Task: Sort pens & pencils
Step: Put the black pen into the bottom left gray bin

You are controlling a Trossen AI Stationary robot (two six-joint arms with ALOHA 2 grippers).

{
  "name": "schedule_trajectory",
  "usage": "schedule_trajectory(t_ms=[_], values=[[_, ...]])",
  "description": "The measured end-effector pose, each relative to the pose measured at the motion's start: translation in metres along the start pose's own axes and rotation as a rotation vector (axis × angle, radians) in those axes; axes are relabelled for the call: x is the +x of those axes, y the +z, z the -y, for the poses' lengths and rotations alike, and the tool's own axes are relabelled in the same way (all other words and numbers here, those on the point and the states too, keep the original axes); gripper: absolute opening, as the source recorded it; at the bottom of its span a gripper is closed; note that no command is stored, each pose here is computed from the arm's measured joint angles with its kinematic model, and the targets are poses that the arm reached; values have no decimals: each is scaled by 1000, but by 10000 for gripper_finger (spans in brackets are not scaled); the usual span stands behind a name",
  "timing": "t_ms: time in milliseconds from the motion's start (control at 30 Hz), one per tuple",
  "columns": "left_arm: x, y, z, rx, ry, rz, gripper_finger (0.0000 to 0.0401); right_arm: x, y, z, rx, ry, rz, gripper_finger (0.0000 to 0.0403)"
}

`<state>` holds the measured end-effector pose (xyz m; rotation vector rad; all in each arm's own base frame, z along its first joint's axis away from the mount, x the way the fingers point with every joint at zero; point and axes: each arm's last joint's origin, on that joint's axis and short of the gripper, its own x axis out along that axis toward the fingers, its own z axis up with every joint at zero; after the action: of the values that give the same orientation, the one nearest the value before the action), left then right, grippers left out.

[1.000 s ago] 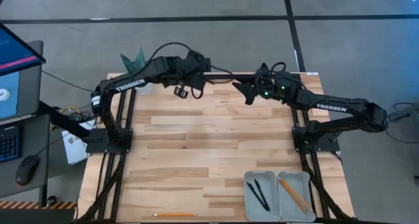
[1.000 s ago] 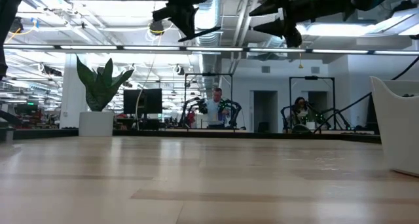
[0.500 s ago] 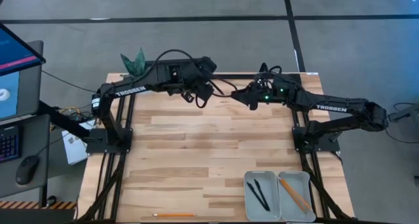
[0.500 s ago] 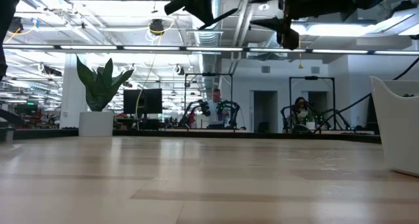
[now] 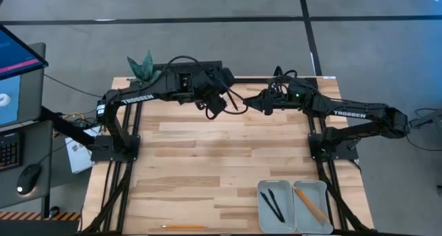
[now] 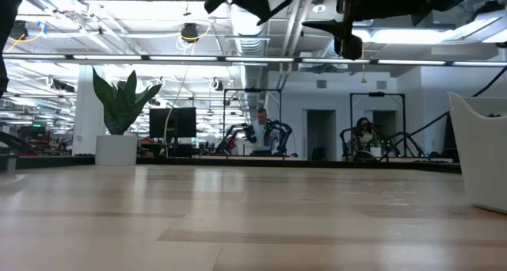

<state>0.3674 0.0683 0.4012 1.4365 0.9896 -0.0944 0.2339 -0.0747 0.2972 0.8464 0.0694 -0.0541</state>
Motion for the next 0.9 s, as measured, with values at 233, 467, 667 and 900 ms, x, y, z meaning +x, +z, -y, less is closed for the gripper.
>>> schedule_trajectory(t_ms=[233,467,667,900], values=[[-1,2,-4,57,36,40,36,1,-2,-4,16,24,-2,228],[22,12,0,91,3,29,36,2,-1,-10,23,69,23,227],[36,16,4,145,-22,-10,36,2,-3,-6,5,7,32,211],[31,15,0,94,11,2,36,6,-5,1,-20,-48,22,189]])
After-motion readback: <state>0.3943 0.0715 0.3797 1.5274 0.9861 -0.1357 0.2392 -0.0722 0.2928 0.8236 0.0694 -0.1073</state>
